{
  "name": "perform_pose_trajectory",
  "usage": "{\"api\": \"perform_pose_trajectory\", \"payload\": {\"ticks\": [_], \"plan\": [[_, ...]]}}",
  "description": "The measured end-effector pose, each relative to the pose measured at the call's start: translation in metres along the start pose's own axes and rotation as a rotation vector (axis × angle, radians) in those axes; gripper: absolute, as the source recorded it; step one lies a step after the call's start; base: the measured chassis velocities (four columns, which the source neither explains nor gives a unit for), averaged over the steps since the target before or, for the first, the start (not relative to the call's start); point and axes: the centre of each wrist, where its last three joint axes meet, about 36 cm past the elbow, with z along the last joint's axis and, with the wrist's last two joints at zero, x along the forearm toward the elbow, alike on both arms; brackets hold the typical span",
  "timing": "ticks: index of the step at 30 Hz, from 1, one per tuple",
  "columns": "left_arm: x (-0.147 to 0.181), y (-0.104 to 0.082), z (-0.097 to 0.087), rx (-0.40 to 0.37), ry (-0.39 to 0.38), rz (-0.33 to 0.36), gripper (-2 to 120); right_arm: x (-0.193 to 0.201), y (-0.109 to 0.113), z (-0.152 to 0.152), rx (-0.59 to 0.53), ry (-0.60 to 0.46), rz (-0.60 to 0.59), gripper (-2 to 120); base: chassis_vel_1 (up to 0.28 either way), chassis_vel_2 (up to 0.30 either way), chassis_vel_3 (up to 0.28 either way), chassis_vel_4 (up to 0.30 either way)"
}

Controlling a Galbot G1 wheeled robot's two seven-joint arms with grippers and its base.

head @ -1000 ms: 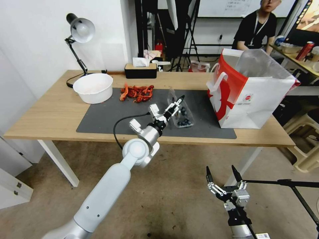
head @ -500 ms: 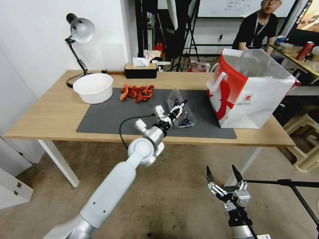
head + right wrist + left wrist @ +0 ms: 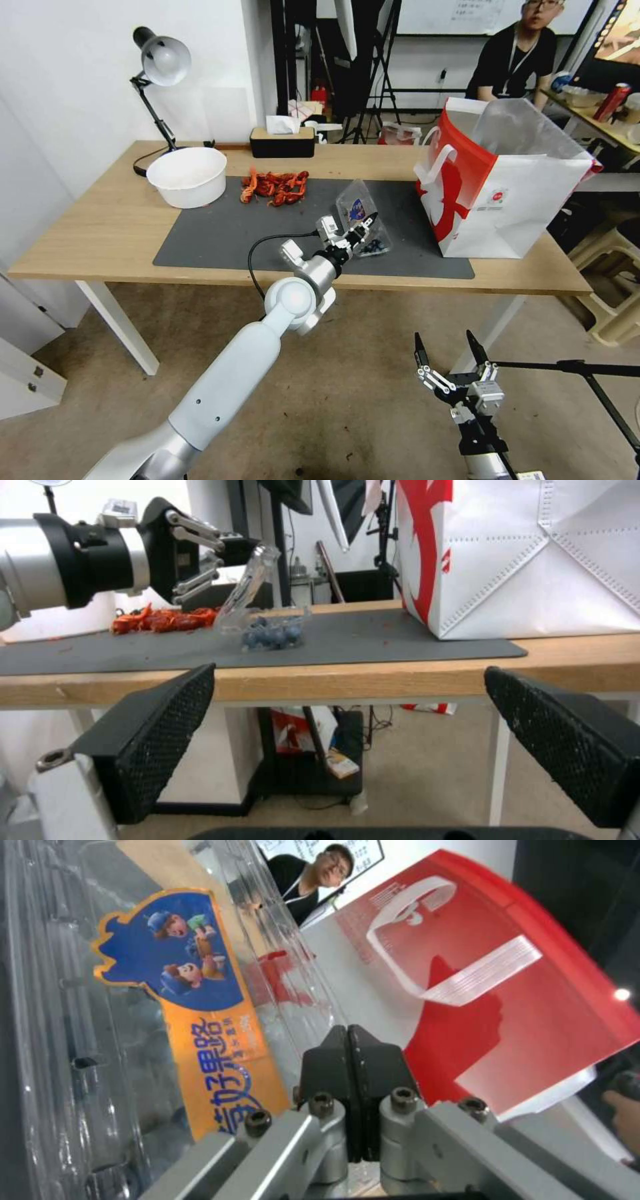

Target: Close the takeout container lid, then place the container into the takeout bag.

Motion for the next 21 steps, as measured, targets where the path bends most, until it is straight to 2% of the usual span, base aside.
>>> {"api": "perform_pose_trajectory", "payload": {"ticks": [4, 9, 21], "plan": [[-0.005, -0.002, 0.001, -0.048, 0.038, -0.029, 0, -0.001, 0.000, -0.002, -0.002, -0.005, -0.001, 100, 0.000, 0.000, 0.000, 0.000], [-0.008, -0.002, 0.000, -0.073, 0.054, -0.057, 0, -0.002, 0.000, -0.003, -0.003, -0.007, -0.001, 100, 0.000, 0.000, 0.000, 0.000], [-0.014, -0.003, -0.008, -0.206, 0.142, -0.197, 0, -0.016, -0.003, -0.019, -0.027, -0.021, -0.005, 100, 0.000, 0.000, 0.000, 0.000]]}}
